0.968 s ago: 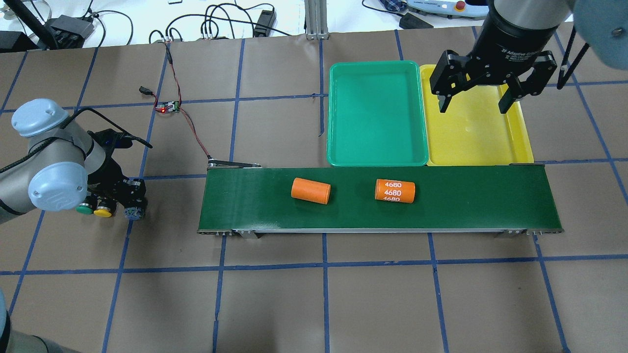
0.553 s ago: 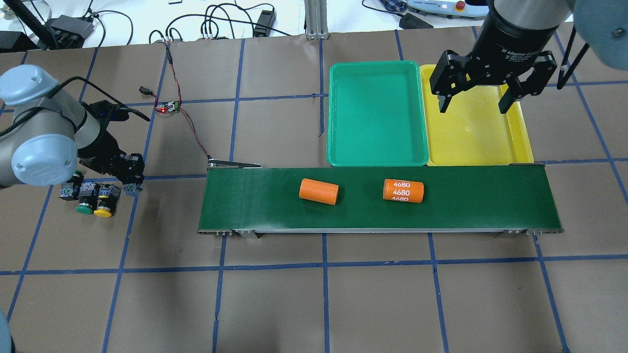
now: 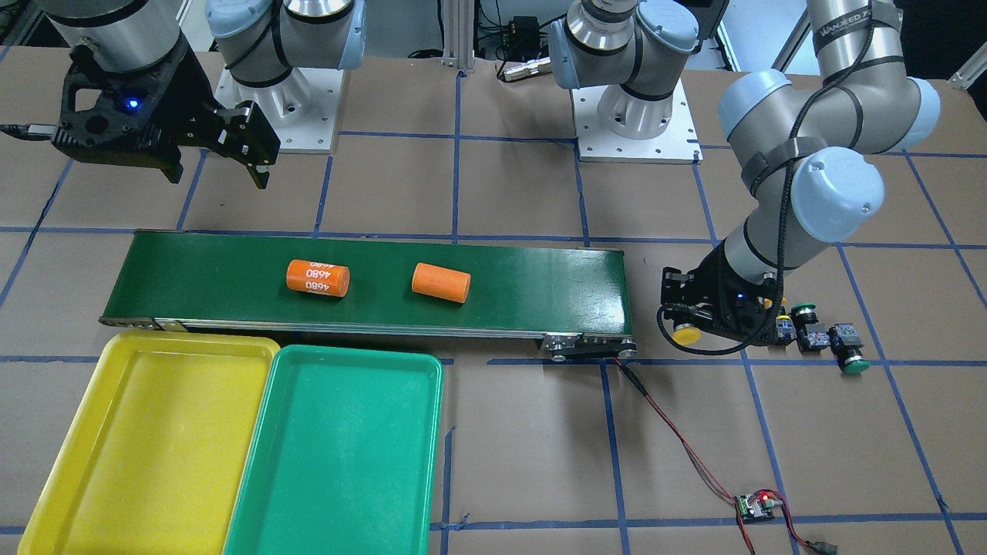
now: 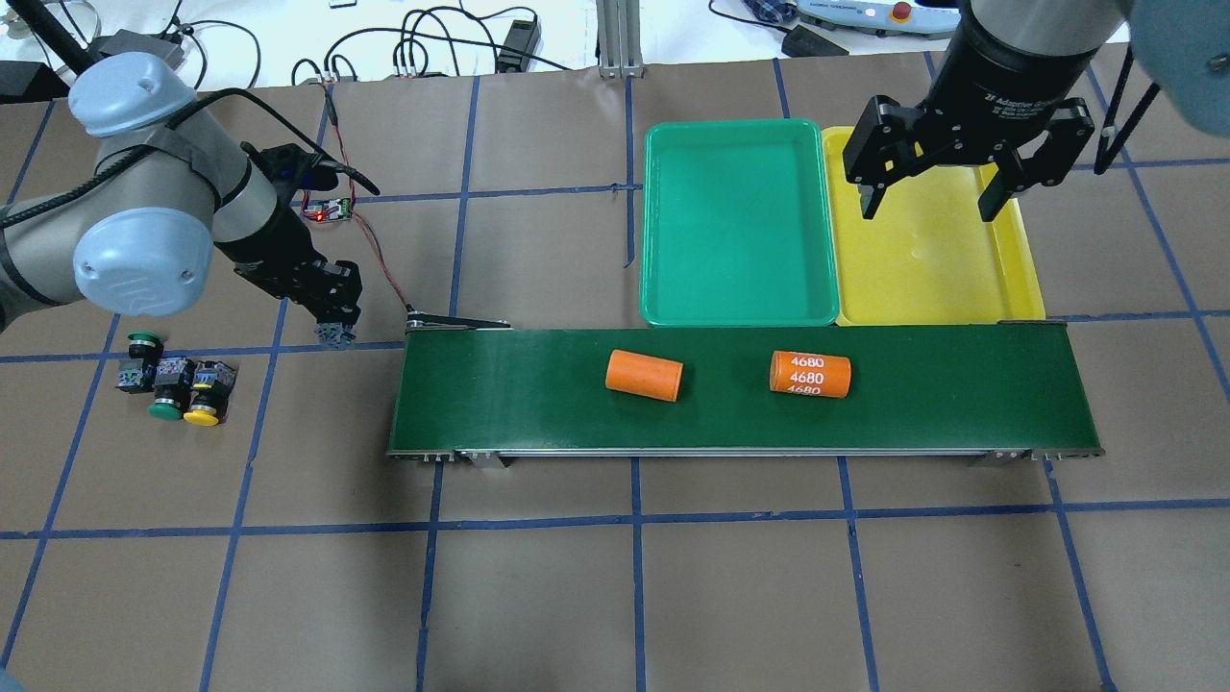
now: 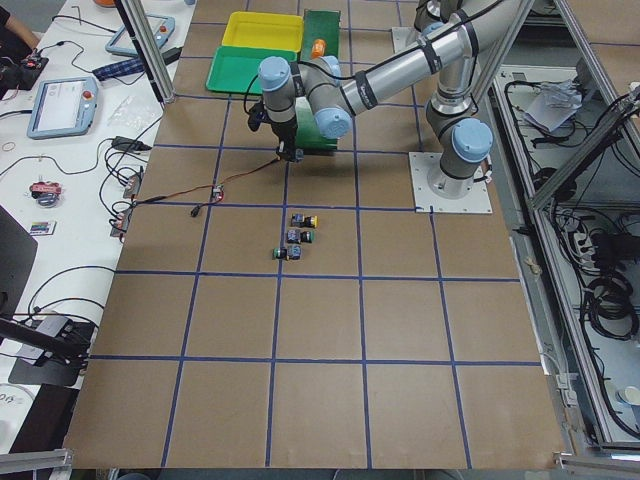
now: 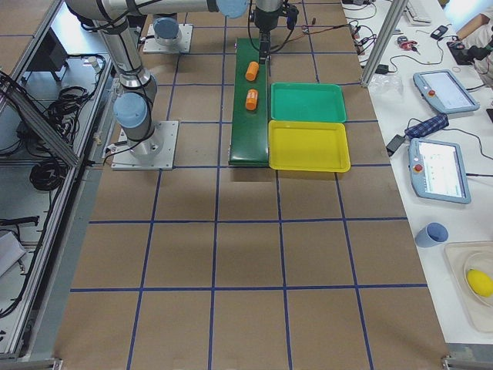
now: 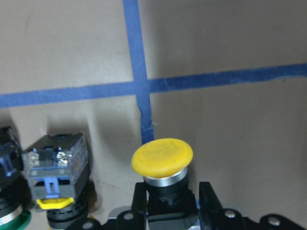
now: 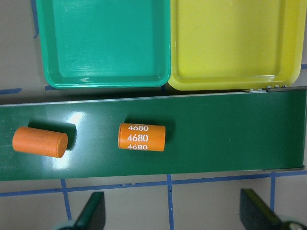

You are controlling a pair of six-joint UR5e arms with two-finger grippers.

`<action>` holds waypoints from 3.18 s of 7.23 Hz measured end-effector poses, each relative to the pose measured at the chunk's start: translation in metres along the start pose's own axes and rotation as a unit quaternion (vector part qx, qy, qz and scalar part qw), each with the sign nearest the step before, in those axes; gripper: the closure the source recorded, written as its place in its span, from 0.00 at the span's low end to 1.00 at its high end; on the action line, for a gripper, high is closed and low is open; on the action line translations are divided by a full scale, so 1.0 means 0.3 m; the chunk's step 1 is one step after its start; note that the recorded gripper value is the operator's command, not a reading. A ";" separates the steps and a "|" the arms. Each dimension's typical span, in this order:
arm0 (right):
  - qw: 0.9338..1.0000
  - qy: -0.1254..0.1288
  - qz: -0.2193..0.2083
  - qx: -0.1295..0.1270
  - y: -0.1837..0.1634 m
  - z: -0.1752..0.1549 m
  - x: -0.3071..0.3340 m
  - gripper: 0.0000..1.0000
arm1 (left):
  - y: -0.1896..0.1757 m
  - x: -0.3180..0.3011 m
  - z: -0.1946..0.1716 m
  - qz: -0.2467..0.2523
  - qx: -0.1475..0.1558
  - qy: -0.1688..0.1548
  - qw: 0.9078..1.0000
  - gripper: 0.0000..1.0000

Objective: Sort buttons by color to trays
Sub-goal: 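Carry the yellow button onto the belt and open the left gripper, then return the left gripper to the buttons while the right gripper lowers toward the trays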

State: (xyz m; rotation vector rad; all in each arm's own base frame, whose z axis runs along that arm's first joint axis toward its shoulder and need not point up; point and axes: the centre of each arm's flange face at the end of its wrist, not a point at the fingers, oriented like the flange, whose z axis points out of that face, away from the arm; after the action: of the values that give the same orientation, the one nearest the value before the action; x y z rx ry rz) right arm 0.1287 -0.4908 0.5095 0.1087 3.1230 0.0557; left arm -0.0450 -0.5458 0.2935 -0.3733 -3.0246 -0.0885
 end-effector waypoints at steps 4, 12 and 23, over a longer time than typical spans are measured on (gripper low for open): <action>1.000 -0.001 0.004 -0.030 0.054 -0.013 0.000 0.00 | 0.043 0.247 0.126 -0.013 -0.024 0.004 1.000 1.00; 0.999 -0.010 0.001 -0.042 0.061 -0.008 0.001 0.00 | 0.084 0.272 0.013 -0.012 0.007 -0.011 1.000 0.00; 0.999 -0.019 -0.002 -0.042 0.061 0.004 -0.022 0.00 | 0.194 -0.564 0.107 -0.069 0.011 -0.033 0.997 0.00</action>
State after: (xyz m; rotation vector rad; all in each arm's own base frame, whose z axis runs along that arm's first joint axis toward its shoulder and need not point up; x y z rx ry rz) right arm 0.1366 -0.4730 0.5090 0.1000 3.0768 0.1823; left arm 0.1299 -0.5278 0.2475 -0.1690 -3.1100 -0.0540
